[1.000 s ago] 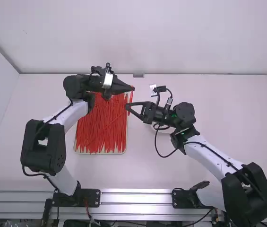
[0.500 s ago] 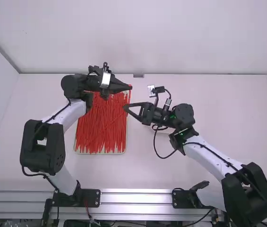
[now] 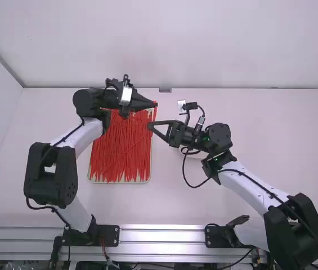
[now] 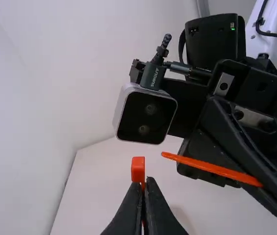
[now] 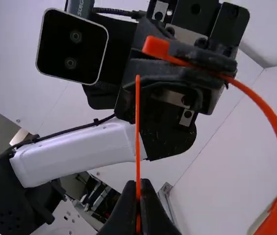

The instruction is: Fasten the cable tie

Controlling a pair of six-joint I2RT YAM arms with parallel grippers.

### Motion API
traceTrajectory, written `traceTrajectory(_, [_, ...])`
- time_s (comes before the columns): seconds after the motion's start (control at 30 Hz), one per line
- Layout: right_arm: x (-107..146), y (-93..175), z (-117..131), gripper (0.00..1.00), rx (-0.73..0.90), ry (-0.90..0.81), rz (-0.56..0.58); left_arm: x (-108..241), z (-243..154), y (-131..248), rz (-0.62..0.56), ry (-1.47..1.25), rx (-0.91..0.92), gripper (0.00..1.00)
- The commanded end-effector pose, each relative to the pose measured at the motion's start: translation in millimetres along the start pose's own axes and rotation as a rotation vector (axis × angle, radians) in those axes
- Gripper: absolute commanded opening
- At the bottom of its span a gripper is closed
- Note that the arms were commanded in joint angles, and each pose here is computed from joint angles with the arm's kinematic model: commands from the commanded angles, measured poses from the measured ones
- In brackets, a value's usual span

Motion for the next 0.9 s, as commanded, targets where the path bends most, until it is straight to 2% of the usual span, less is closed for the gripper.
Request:
traceTrajectory(0.0, [-7, -3, 8, 0.0, -0.018, 0.03, -0.019, 0, -6, -6, -0.008, -0.002, 0.019, 0.01])
traceTrajectory(0.27, [-9, -3, 7, 0.0, -0.008, 0.029, -0.034, -2, -8, -16, -0.022, -0.009, 0.042, 0.01])
traceTrajectory(0.87, [-17, 5, 5, 0.0, 0.0, 0.033, -0.051, 4, -17, -6, -0.007, -0.022, 0.03, 0.01])
Point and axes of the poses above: each hand's point on the last joint's axis, 136 mm out from that joint toward the fingers, its own y axis back along the fingers, its own z axis along the line the jaws close on, x = y × z, the point moved 7 cm from there along y, back along the fingers, and after that the axes turned 8 degrees about -y, right-handed, at the moved point
